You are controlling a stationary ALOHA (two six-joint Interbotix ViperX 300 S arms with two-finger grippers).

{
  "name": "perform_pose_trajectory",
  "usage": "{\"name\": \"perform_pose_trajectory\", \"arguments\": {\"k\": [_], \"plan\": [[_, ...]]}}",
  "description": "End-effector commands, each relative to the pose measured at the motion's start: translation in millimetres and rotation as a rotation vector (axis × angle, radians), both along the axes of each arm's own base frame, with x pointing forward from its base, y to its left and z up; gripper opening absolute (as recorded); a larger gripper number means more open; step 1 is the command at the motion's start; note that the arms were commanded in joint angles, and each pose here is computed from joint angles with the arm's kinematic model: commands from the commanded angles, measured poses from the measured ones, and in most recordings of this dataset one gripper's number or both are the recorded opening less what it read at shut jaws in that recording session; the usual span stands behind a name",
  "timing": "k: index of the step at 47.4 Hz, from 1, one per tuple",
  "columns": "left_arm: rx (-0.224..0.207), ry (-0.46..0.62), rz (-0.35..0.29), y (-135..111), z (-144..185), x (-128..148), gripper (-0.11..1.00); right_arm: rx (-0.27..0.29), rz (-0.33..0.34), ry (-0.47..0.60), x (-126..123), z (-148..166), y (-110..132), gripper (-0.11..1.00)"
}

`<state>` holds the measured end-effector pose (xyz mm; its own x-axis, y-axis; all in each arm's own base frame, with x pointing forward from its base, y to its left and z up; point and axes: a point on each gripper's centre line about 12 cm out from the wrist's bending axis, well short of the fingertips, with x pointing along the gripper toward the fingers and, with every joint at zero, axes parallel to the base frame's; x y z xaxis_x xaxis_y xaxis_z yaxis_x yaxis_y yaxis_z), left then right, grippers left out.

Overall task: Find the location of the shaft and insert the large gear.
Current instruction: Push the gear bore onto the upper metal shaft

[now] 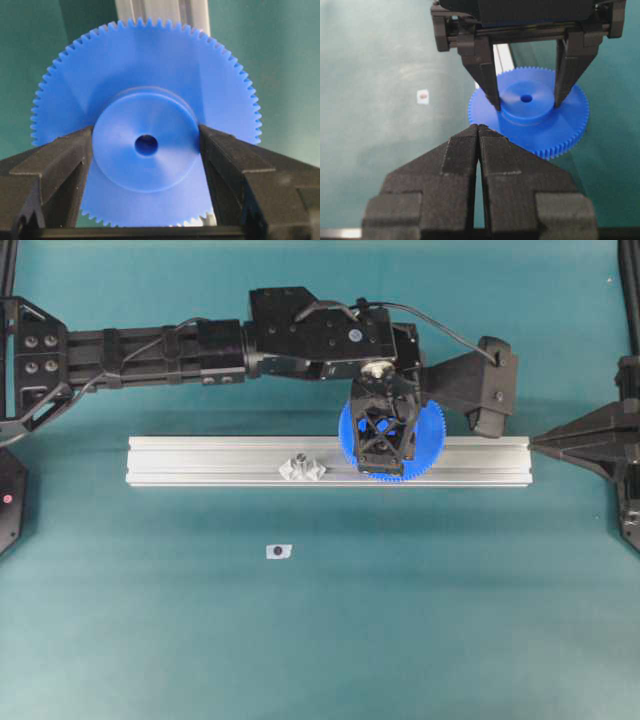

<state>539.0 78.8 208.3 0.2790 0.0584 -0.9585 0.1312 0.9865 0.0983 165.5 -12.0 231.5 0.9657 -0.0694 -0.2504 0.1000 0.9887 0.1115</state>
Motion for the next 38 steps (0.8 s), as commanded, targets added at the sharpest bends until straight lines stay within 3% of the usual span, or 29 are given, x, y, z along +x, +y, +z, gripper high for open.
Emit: {"name": "perform_pose_trajectory", "arguments": {"k": [1, 38], "plan": [[0.012, -0.038, 0.024, 13.6, 18.9, -3.8, 0.7, 0.007, -0.005, -0.011, 1.7, 4.5, -0.6, 0.01], [0.015, -0.049, 0.009, 7.9, 24.4, -2.5, 0.7, 0.008, -0.005, -0.014, 1.7, 5.4, -0.6, 0.01]]}}
